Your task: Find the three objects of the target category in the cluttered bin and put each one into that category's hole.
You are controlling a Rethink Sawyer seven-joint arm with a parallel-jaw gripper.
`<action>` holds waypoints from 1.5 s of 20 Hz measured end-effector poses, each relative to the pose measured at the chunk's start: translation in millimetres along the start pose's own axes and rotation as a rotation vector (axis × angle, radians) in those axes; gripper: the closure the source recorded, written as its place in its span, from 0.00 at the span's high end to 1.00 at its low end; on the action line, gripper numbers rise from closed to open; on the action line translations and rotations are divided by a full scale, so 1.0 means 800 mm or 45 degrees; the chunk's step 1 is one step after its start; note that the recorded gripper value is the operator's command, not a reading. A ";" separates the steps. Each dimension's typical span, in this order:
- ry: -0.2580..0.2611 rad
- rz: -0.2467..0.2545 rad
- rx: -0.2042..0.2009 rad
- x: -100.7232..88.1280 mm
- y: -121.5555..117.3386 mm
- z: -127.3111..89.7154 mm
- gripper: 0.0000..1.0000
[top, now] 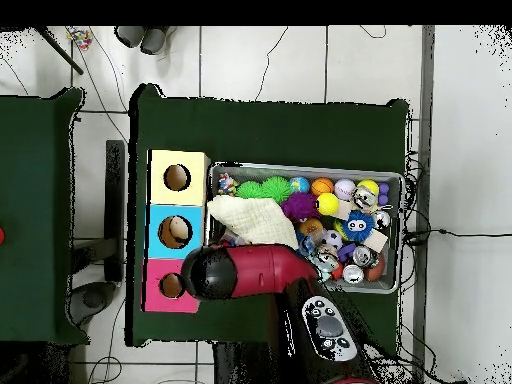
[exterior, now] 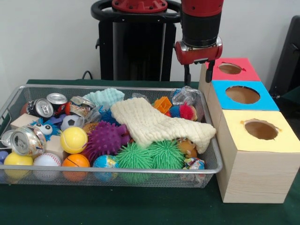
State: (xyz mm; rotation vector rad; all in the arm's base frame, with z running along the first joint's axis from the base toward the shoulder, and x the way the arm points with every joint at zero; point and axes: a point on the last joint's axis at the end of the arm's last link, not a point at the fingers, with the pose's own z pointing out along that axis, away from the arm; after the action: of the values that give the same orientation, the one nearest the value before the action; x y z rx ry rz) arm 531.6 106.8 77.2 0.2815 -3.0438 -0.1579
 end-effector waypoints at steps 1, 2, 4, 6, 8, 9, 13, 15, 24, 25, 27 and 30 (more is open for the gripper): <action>0.004 0.001 -0.001 -0.001 -0.001 0.000 1.00; 0.013 0.004 -0.003 -0.001 -0.002 0.000 1.00; 0.019 0.004 -0.004 -0.002 -0.002 0.001 1.00; 0.025 0.004 -0.006 -0.003 -0.002 0.001 1.00; 0.035 0.005 -0.009 -0.004 -0.003 0.001 1.00; 0.041 0.005 -0.011 -0.005 -0.003 0.001 1.00; 0.065 0.012 -0.027 -0.010 -0.007 0.004 1.00; 0.061 0.022 -0.037 -0.016 -0.012 0.011 1.00; 0.043 0.068 -0.088 -0.035 -0.032 0.042 1.00; 0.038 0.070 -0.094 -0.037 -0.034 0.041 1.00; 0.025 0.077 -0.096 -0.040 -0.038 0.036 1.00; 0.007 0.092 -0.095 -0.044 -0.049 0.027 1.00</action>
State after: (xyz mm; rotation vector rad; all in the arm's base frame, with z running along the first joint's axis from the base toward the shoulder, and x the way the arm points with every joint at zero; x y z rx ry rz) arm 571.5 77.2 48.8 0.1664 -3.0293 -0.2642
